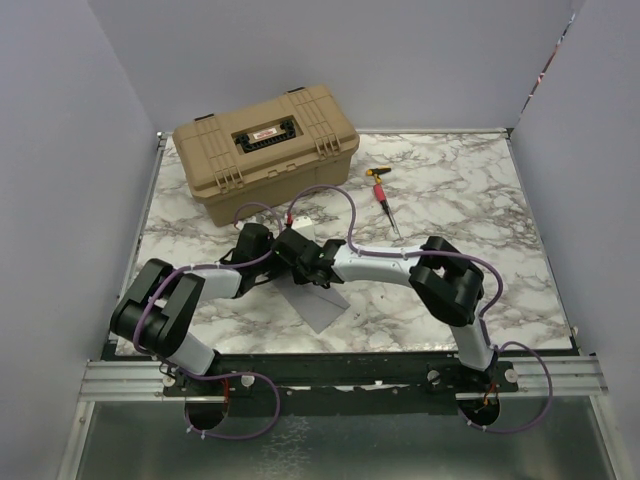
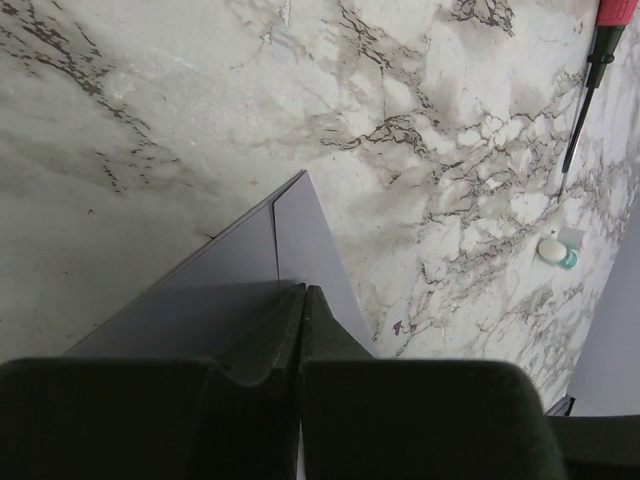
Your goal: Place the letter into the envelope and seal it
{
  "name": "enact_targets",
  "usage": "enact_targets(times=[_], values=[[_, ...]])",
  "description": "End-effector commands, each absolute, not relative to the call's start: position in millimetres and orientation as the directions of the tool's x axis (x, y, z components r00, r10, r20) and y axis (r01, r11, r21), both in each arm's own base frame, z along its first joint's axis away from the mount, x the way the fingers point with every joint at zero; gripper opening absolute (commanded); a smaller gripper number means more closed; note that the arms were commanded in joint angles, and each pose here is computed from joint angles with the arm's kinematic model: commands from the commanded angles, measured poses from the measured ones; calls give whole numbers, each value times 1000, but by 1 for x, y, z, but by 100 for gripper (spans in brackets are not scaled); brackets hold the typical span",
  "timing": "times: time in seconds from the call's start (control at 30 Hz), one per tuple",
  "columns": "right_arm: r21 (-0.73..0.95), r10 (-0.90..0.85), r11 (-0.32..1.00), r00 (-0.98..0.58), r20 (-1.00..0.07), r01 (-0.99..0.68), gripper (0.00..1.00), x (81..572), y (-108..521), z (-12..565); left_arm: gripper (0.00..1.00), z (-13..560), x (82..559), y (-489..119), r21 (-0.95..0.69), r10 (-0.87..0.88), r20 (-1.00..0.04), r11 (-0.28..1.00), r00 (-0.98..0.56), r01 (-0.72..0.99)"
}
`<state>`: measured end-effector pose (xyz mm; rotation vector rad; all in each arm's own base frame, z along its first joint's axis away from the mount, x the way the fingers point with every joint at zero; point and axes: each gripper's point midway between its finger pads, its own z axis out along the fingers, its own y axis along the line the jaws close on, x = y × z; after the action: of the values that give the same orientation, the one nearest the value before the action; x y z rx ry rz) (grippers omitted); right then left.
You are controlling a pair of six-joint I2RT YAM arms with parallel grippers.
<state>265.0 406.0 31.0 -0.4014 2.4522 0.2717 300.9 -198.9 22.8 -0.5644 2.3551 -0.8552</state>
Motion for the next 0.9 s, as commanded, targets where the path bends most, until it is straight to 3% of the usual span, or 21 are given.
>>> enact_targets(times=[0.0, 0.87], values=[[29, -211, 958, -775, -596, -284, 12, 268, 389, 19, 0, -11, 279, -177, -590, -548, -331, 755, -768, -285], [118, -283, 925, -864, -417, -360, 1, 204, 359, 3, 0, -19, 278, -173, -559, -537, -334, 774, -775, -296]])
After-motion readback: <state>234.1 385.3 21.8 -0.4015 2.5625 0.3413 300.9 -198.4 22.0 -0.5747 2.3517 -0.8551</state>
